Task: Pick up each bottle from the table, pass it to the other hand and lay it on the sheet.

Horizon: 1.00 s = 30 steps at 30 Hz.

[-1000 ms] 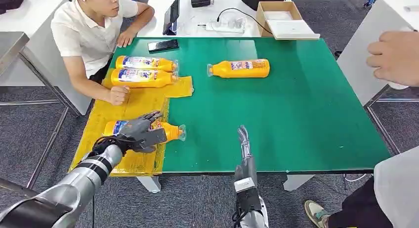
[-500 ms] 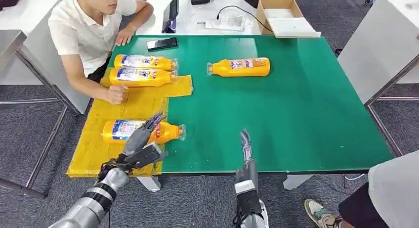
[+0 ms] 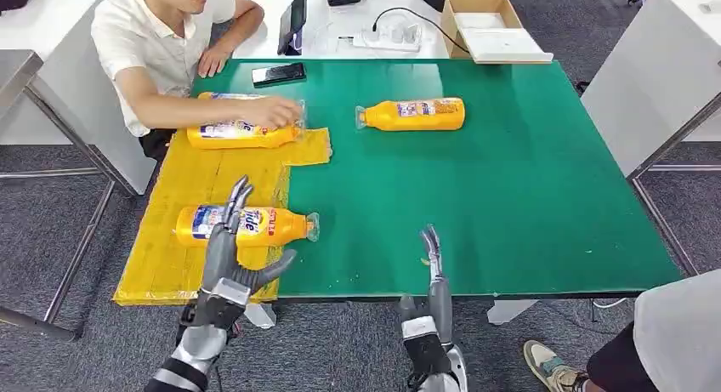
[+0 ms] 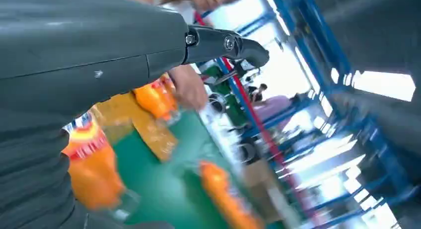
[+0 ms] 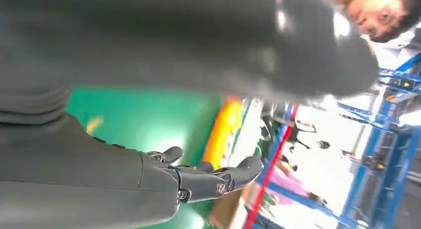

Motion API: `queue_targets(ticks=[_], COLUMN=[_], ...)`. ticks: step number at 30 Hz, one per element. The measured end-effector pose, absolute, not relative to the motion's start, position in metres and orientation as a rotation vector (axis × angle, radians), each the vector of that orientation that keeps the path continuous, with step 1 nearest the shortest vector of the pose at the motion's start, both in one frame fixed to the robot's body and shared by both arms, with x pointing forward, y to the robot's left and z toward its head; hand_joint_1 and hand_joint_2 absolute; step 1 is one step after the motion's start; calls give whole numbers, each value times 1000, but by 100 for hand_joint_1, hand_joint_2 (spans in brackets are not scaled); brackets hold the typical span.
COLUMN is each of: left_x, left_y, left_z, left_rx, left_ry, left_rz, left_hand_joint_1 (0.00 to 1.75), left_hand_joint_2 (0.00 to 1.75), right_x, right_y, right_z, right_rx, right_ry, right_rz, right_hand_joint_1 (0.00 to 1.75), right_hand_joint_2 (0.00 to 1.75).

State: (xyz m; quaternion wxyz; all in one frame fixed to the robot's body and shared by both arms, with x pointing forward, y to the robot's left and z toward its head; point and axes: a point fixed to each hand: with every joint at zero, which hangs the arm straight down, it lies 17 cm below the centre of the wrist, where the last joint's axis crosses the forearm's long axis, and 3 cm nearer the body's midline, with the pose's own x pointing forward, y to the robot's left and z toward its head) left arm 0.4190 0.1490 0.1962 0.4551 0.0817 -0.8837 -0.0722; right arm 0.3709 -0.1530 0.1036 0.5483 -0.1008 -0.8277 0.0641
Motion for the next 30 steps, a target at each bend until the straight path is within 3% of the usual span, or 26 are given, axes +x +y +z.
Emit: queue_targets(ticks=[4, 8, 13, 21, 30], left_x=[405, 393, 379, 353, 347], left_y=[154, 159, 160, 175, 166], left_z=[209, 187, 183, 186, 197], left_rx=[64, -236, -273, -49, 81], left_ry=[-2156, -1956, -1927, -2014, -2075], left_rz=[26, 341, 393, 351, 260], left_hand_joint_1=[0, 0, 0, 0, 0], left_hand_joint_2=[175, 175, 175, 175, 175], right_x=[373, 375, 380, 412, 452], right_y=[-167, -199, -237, -308, -329], right_z=[104, 100, 95, 77, 50], right_rx=[-347, -594, -708, -938, -972], right_ry=[-1991, -1997, -1961, -1792, -1647], right_rz=[255, 480, 536, 775, 930], right_hand_joint_1=[0, 0, 0, 0, 0], right_hand_joint_2=[175, 175, 175, 175, 175])
